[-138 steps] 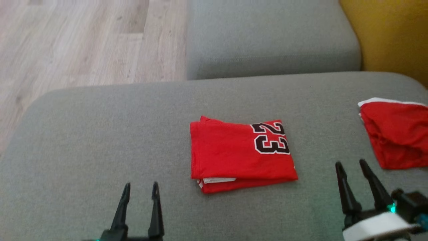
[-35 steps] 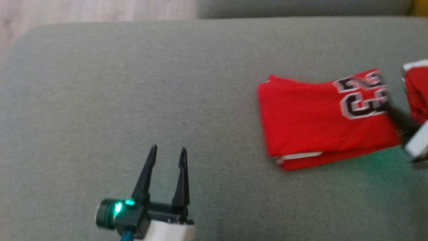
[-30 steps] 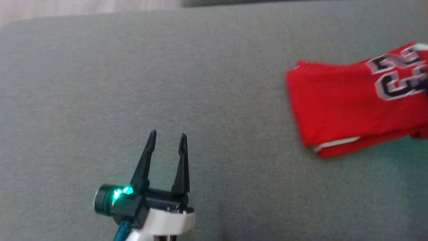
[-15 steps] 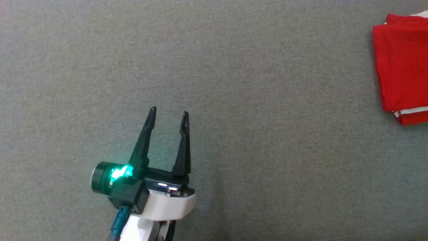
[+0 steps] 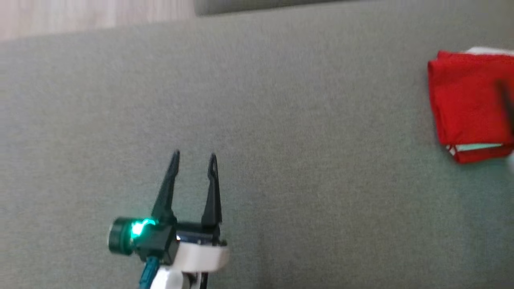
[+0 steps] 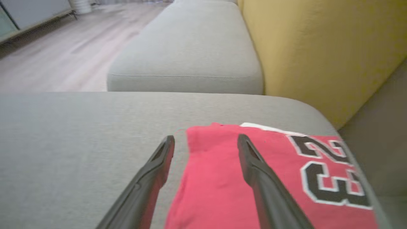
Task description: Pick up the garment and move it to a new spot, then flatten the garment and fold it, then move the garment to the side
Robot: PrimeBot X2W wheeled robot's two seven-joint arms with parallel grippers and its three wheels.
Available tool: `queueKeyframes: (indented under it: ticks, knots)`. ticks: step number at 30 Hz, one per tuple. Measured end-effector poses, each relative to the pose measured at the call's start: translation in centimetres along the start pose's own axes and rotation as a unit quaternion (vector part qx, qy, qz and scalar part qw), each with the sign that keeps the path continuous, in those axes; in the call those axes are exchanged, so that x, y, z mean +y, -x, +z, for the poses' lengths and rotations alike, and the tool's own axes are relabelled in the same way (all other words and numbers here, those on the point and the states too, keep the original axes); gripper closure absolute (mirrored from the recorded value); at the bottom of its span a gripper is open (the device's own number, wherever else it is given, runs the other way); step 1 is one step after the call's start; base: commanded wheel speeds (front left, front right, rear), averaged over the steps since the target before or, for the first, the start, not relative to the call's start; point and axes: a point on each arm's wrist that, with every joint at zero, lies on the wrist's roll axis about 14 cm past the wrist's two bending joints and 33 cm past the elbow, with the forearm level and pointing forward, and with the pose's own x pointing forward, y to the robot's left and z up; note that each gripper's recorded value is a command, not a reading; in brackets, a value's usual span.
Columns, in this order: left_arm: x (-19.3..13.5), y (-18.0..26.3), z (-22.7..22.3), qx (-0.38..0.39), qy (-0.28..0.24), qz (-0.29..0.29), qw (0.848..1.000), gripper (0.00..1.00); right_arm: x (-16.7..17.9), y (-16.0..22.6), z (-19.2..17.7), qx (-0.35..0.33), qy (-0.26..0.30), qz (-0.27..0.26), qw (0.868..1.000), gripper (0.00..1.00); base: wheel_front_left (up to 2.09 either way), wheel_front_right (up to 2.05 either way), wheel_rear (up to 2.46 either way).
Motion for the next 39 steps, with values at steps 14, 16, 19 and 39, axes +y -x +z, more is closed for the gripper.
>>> queueKeyframes:
  ticks: [14,16,19,39]
  knots:
    - [3.0,7.1,2.2,-0.024,0.025,0.059,0.998,0.0,15.8,5.4,-6.6,-0.1,-0.061,0.119,0.986,0.0,0.0,0.0,0.0]
    - [3.6,8.0,2.8,-0.035,0.019,0.069,0.997,0.0,16.4,5.9,-6.3,-0.121,-0.081,0.105,0.984,0.0,0.0,0.0,0.0]
    - [4.2,9.0,4.0,-0.056,-0.002,0.079,0.995,0.0,17.2,7.0,-4.2,-0.171,-0.083,0.092,0.977,0.0,0.0,0.0,0.0]
    - [5.2,11.2,3.3,-0.046,-0.024,0.096,0.994,0.0,16.5,11.5,-2.8,-0.232,-0.07,0.044,0.969,0.0,0.0,0.0,0.0]
